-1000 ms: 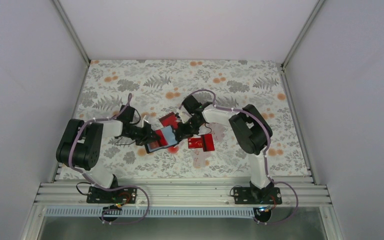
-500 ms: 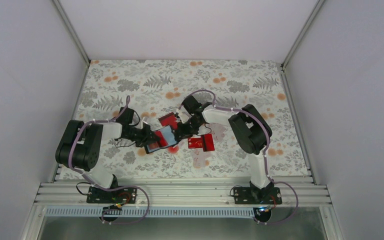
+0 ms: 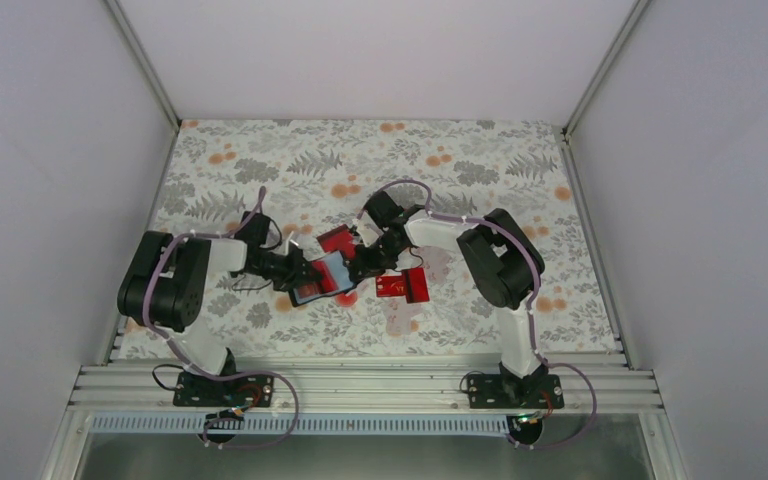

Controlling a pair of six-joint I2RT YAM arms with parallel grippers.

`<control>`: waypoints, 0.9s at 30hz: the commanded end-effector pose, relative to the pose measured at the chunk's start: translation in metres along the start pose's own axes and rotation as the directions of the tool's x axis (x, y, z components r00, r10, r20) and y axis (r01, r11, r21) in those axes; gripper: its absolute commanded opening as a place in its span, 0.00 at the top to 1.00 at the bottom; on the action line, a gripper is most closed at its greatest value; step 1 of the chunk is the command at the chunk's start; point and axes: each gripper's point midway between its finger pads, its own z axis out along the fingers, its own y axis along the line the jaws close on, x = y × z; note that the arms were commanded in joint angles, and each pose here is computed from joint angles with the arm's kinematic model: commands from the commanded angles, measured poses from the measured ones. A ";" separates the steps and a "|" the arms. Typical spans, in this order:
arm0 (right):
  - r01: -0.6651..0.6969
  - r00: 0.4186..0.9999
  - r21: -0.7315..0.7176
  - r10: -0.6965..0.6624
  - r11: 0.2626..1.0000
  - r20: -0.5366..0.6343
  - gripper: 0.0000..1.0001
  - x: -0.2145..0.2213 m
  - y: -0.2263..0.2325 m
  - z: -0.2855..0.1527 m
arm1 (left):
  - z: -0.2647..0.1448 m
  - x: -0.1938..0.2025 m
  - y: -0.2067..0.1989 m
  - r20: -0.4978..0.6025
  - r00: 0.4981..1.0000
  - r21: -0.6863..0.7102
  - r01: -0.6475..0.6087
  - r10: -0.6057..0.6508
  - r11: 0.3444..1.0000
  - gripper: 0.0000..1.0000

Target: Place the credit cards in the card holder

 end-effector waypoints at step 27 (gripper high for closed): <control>-0.059 0.991 0.228 0.085 0.972 -0.104 0.96 0.037 -0.057 0.033 | -0.002 -0.006 0.025 -0.044 0.999 -0.257 -0.037 0.026 0.966 0.57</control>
